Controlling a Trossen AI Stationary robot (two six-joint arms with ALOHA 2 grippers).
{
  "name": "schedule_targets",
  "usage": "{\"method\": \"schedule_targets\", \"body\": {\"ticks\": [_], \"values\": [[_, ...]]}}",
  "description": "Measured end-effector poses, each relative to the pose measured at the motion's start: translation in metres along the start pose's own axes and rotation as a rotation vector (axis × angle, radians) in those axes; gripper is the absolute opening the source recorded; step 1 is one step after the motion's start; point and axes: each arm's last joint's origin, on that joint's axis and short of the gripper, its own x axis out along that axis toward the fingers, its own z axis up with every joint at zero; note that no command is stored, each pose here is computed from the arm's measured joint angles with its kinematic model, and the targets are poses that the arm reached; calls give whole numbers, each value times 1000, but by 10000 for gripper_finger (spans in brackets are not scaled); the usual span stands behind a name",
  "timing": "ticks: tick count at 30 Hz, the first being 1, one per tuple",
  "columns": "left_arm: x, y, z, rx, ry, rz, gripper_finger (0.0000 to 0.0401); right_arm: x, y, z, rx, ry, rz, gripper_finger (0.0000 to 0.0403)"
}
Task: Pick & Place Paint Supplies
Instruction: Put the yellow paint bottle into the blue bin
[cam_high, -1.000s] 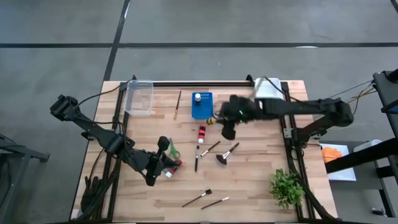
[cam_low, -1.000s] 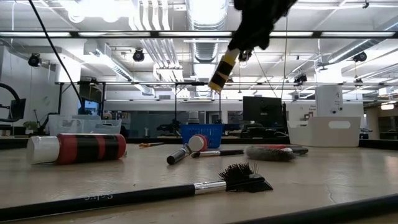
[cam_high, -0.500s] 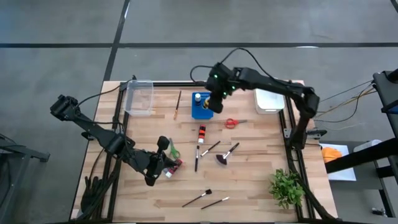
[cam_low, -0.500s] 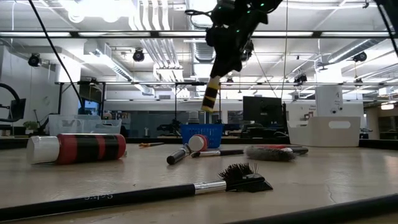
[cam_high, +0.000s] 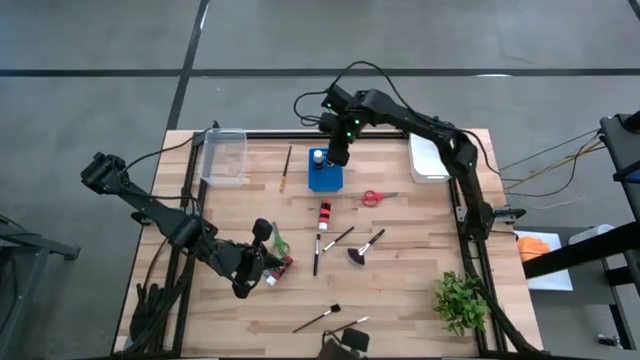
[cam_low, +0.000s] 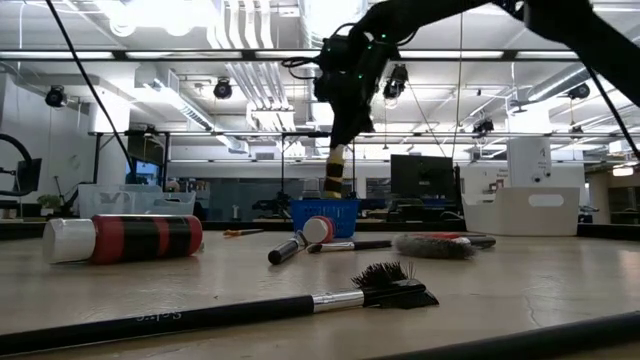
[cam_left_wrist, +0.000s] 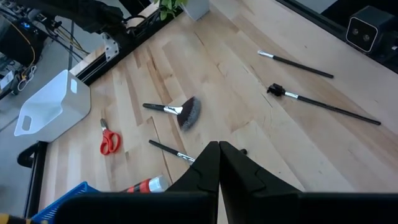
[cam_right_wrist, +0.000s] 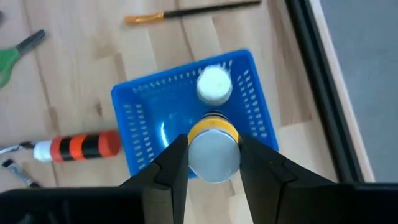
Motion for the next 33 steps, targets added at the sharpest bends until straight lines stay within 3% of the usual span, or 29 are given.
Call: {"method": "schedule_targets", "body": {"ticks": [5, 13, 33], "values": [[0, 0, 0, 4, 5, -1, 11, 29, -11, 1, 0, 61, 28, 108], [0, 0, -1, 25, 6, -1, 12, 44, -23, -4, -8, 96, 28, 108], [1, 2, -1, 44, 10, 4, 12, 52, -34, -7, 2, 99, 25, 108]]}}
